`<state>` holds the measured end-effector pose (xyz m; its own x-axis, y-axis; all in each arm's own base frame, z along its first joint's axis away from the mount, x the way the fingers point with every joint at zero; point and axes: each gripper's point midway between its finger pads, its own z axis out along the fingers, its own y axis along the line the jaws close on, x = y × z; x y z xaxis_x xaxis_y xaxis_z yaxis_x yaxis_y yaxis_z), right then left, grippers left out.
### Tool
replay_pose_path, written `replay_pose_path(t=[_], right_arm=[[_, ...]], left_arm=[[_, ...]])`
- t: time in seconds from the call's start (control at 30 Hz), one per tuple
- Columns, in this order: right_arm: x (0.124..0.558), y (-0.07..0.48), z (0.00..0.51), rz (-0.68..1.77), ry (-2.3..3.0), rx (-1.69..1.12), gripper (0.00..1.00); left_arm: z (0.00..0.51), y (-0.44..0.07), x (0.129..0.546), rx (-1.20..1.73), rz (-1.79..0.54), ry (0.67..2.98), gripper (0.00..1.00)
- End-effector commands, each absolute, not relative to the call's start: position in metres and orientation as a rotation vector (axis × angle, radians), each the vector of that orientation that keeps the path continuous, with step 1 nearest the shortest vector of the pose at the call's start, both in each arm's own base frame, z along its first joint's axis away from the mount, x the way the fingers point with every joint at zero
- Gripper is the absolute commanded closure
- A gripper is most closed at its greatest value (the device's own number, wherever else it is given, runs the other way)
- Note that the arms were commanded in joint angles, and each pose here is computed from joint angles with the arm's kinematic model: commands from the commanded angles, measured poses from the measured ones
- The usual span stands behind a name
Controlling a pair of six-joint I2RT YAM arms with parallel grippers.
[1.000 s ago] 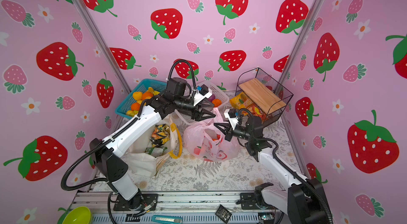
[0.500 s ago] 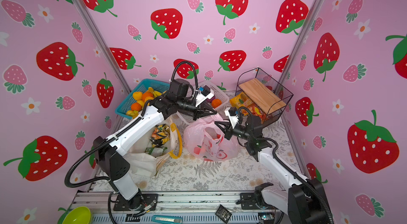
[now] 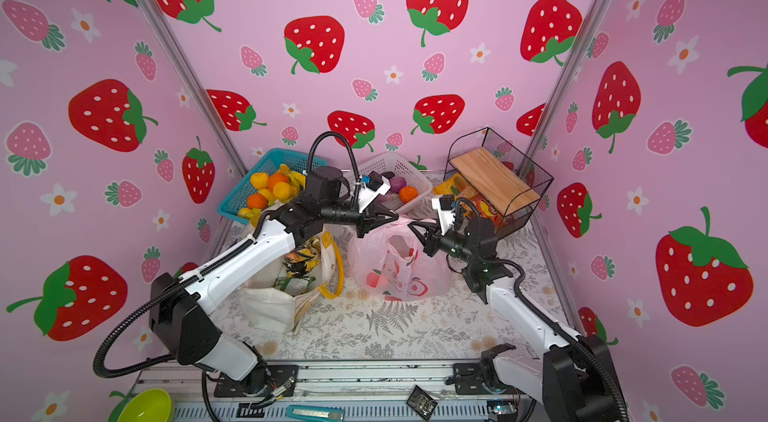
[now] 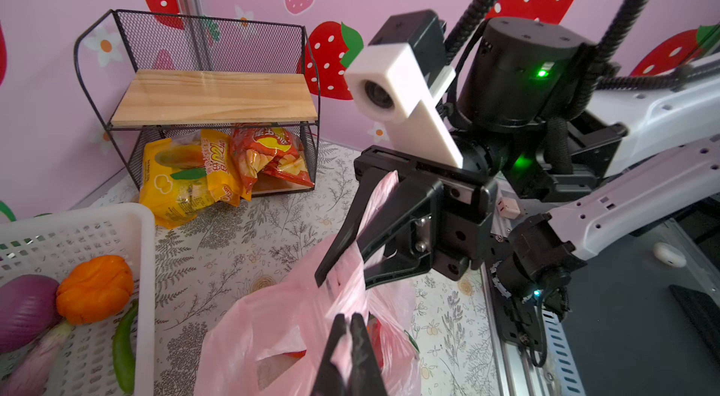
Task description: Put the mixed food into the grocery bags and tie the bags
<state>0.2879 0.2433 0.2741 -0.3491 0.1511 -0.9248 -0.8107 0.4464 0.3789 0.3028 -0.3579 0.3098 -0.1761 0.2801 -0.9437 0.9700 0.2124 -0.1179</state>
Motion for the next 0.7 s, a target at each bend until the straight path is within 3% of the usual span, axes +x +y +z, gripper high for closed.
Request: replay_pose_path(t=[0.0,0.3,0.67], right_arm=[[0.297,0.239,0.283,1.156,1.601,-0.478,0.90],[0.297,0.244,0.276,1.204,1.621,-0.477,0.85],[0.301,0.238,0.267,1.186,1.678,-0.442,0.79]], left_arm=[[0.312,-0.363,0.302,1.155,-0.968,1.581,1.00],[0.263,-0.374,0.306,1.127,-0.871,1.666,1.00],[0.249,-0.381,0.309,1.128,-0.859,1.681,1.00]])
